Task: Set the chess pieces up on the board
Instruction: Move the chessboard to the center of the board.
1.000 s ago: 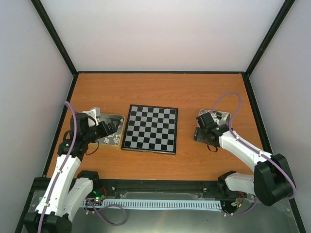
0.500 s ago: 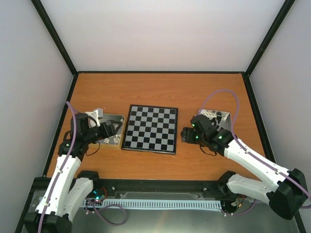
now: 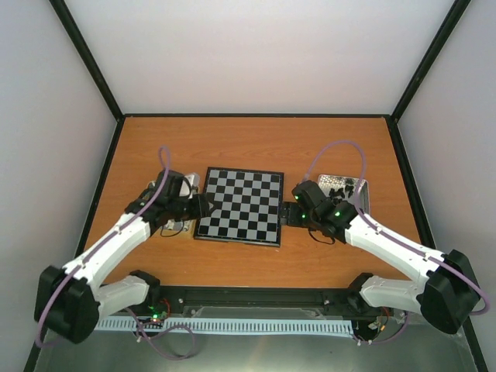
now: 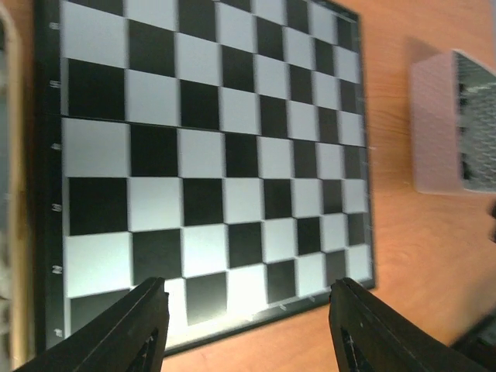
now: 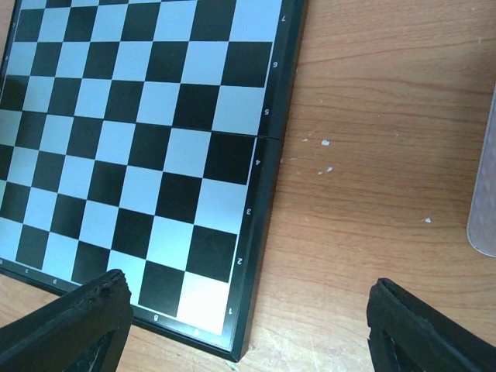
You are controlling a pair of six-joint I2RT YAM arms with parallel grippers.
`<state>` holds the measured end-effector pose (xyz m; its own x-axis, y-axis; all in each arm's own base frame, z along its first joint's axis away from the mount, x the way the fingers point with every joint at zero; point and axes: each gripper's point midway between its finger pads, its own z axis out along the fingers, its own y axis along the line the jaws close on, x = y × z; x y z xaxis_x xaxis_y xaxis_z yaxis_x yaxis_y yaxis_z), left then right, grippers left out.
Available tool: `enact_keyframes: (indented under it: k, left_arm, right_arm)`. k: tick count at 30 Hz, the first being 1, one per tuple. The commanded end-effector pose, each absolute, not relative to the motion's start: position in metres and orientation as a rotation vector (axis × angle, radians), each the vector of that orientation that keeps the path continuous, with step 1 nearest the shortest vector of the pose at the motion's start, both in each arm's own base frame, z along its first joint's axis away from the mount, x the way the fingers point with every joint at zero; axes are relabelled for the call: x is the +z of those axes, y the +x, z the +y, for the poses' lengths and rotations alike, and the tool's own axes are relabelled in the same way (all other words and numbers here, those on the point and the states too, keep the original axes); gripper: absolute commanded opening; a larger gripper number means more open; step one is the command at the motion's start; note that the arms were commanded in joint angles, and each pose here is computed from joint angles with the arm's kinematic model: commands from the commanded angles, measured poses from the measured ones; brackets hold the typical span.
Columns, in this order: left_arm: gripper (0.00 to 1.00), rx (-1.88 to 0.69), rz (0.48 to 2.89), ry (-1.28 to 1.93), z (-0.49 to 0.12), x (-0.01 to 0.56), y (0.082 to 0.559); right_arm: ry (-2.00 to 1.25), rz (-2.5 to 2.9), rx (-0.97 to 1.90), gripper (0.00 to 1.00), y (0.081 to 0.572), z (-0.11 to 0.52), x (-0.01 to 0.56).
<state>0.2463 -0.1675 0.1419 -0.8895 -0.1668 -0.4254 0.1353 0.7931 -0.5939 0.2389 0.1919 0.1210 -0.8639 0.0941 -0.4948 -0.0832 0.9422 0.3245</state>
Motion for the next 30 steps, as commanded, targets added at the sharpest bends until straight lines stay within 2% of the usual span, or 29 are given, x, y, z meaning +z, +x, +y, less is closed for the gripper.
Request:
enact_keyframes:
  k: [1, 4, 10, 18, 30]
  left_arm:
    - [0.59, -0.633, 2.553, -0.119, -0.153, 0.127, 0.272]
    - [0.66, -0.578, 2.589, -0.118, -0.156, 0.113, 0.275]
    - [0.69, -0.598, 2.638, -0.111, -0.165, 0.090, 0.279]
    - [0.83, -0.362, 2.668, -0.262, -0.138, 0.067, 0.290]
    - [0.89, -0.468, 2.692, -0.211, -0.157, 0.056, 0.296]
  right_arm:
    - [0.057, 2.541, 0.438, 0.83, 0.243, 0.188, 0.119]
    - [0.068, 2.553, 0.430, 0.83, 0.240, 0.186, 0.113]
    - [0.085, 2.576, 0.421, 0.83, 0.235, 0.182, 0.104]
    - [0.108, 2.568, 0.396, 0.84, 0.233, 0.174, 0.103]
    - [0.122, 2.574, 0.386, 0.84, 0.231, 0.172, 0.102]
